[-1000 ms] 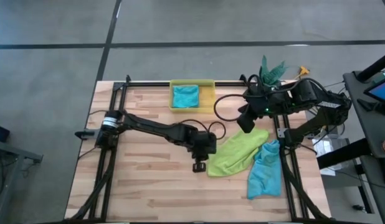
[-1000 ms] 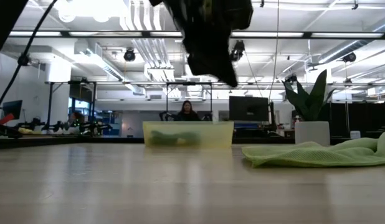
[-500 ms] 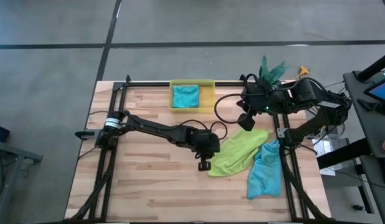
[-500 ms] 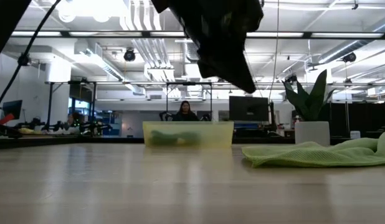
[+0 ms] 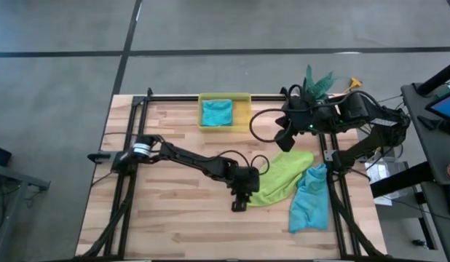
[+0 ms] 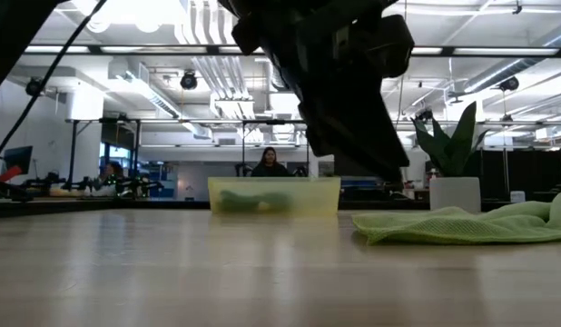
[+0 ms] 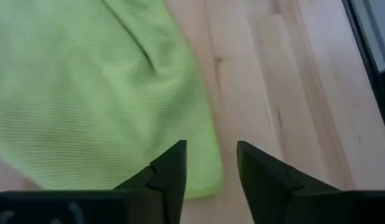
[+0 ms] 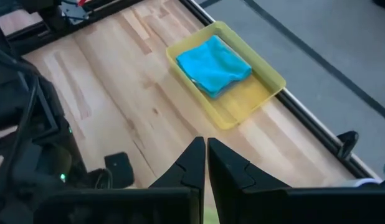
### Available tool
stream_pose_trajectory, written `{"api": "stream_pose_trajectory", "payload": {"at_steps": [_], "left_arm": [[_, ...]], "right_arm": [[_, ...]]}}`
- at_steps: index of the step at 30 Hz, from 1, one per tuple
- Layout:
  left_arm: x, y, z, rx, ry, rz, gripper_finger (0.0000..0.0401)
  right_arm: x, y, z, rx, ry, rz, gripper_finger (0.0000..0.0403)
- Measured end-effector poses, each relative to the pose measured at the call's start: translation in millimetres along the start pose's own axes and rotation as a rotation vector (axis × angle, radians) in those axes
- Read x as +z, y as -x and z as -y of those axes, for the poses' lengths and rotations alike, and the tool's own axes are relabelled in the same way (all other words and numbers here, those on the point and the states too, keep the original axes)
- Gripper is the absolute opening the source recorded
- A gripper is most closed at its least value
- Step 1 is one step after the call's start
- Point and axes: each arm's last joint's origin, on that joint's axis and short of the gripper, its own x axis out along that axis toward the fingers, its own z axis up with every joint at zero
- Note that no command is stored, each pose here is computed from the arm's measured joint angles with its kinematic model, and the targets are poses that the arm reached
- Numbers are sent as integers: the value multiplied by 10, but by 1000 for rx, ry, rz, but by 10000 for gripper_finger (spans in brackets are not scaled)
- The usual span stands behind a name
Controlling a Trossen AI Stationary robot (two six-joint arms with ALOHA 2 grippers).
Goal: Fold microfiber towels
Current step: Fold the green microfiber cloth
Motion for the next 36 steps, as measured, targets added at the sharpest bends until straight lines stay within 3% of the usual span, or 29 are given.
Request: {"api": "stream_pose_trajectory", "payload": {"at_steps": [7,16,28,36], "left_arm": [[-51,-92,-5,-14,-72,-15,142],[-184,-319,-65,-7,-55,-73,142],[-206,-421,-16,36,-82,-40,142],[-597,-475,-143,137,-29,-300,141]], "right_arm": [[-2,8,5,3,-144,0,13],[1,-20,-14,-1,-259,-6,13],[-36,9,-77,40,-379,-33,13],[-58,30,-111,53,-390,-37,13]]}}
